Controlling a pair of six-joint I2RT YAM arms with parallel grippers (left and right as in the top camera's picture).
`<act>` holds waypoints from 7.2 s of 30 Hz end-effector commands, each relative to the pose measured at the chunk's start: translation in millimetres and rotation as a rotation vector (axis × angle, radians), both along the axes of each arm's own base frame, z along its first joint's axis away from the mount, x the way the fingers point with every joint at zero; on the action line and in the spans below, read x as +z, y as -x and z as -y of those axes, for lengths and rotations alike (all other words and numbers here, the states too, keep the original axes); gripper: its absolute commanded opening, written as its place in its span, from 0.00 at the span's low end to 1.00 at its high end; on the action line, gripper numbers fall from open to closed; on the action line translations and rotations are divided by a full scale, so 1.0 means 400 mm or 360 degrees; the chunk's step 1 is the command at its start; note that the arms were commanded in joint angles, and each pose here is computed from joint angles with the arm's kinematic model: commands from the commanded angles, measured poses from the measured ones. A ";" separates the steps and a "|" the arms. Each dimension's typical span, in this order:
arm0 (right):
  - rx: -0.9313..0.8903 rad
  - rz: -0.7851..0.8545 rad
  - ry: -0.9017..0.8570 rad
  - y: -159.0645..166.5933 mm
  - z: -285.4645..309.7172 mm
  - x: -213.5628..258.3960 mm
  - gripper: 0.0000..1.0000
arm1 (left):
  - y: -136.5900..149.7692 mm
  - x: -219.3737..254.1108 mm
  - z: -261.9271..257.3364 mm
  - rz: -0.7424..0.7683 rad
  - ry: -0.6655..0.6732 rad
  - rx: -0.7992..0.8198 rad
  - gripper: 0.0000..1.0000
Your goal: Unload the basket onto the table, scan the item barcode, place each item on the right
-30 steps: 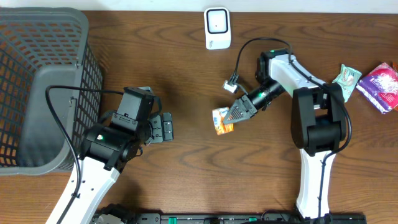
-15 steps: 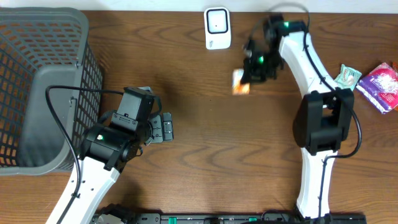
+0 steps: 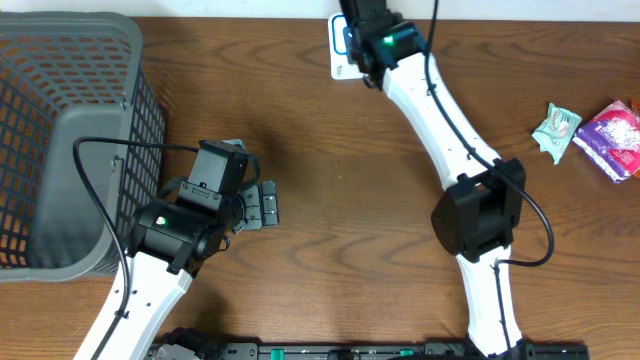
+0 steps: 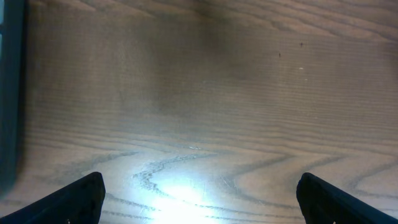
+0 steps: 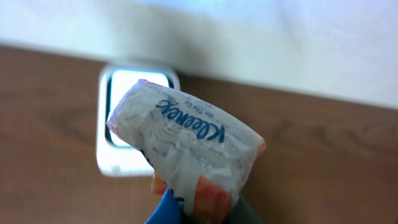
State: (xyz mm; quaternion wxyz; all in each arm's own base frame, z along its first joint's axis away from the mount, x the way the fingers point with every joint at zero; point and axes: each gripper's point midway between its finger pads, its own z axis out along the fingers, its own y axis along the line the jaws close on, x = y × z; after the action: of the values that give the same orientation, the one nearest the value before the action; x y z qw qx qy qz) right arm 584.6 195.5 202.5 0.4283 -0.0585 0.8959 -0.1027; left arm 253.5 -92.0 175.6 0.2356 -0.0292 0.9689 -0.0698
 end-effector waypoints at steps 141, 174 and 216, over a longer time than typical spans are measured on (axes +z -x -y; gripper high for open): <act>-0.0130 -0.0545 -0.1010 0.953 0.327 -0.060 0.99 | -0.001 0.000 -0.005 0.0001 -0.0018 -0.0007 0.98; 0.0393 0.1154 -0.0718 0.859 0.395 -0.008 0.99 | -0.001 0.000 -0.005 0.0001 -0.0018 -0.0007 0.98; 0.0281 0.0944 -0.0394 0.849 0.440 -0.111 0.99 | -0.001 0.000 -0.005 0.0001 -0.0018 -0.0008 0.98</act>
State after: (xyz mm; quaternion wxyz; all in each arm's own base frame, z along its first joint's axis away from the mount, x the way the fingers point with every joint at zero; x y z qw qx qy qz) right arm 245.5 17.6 159.2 0.6821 -0.0426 0.7290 0.0374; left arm 253.3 -91.9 175.3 0.2351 -0.0292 0.9690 -0.0696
